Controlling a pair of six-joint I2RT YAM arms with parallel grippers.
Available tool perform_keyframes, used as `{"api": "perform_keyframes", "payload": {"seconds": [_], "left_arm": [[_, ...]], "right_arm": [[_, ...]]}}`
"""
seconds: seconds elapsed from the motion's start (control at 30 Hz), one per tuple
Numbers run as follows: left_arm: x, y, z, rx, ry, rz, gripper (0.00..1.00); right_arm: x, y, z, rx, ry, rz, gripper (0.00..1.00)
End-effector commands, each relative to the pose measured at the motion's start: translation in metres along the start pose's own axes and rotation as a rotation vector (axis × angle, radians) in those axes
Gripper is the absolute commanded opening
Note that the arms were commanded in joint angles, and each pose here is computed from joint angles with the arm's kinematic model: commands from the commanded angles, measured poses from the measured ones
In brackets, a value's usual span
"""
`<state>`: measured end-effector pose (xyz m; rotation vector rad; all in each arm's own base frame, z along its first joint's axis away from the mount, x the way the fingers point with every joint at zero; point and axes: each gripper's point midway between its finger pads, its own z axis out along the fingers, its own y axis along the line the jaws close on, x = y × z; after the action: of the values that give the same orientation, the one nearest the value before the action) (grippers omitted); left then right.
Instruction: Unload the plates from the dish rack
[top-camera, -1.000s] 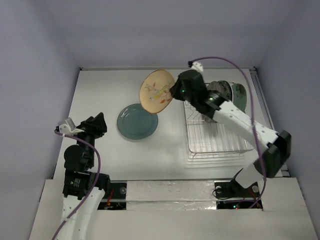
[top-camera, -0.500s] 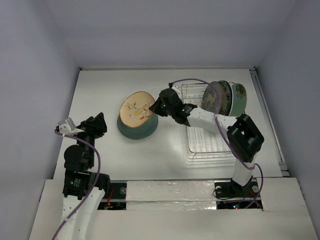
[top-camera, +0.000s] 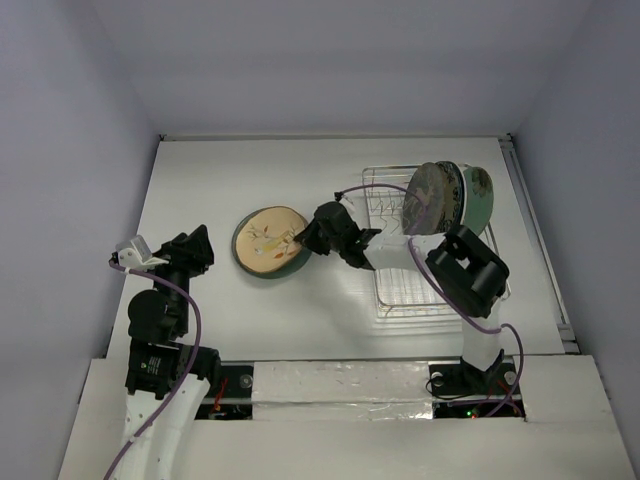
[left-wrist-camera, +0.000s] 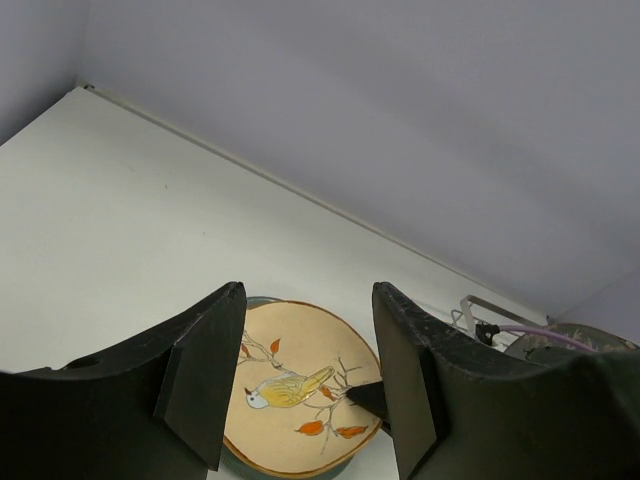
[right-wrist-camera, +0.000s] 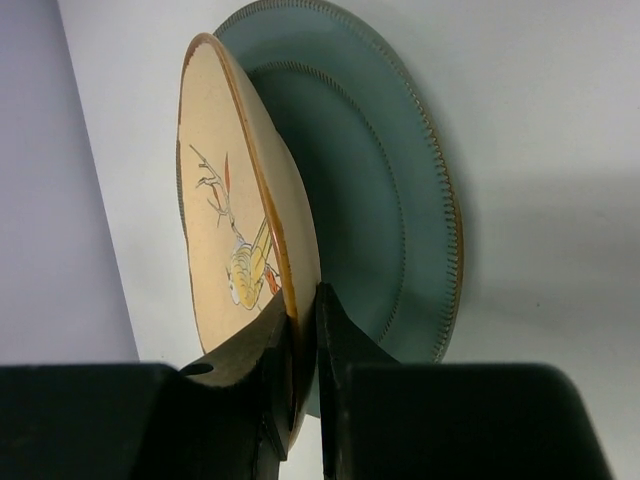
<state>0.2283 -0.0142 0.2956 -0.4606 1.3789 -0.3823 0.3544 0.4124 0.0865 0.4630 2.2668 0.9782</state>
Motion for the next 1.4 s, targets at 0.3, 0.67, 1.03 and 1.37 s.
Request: {"api": "perform_keyframes", "payload": {"seconds": [0.3,0.67,1.03,1.37], "left_arm": [[-0.017,-0.01,0.0,0.032,-0.05,-0.015,0.5],[-0.017,-0.01,0.0,0.032,-0.05,-0.016,0.5],[-0.017,-0.01,0.0,0.031,-0.049,-0.015,0.47],[-0.022,-0.013,0.001,0.042,-0.068,-0.017,0.12]], "right_arm": [[0.005,0.007,-0.004,-0.045,-0.041,-0.011,0.7],[-0.021,-0.018,-0.03,0.186,-0.131,-0.238,0.92],[-0.111,-0.005,-0.157,0.309,-0.37,-0.445,0.0],[-0.207,-0.084,-0.267,0.584,-0.494,-0.501,0.0]]}}
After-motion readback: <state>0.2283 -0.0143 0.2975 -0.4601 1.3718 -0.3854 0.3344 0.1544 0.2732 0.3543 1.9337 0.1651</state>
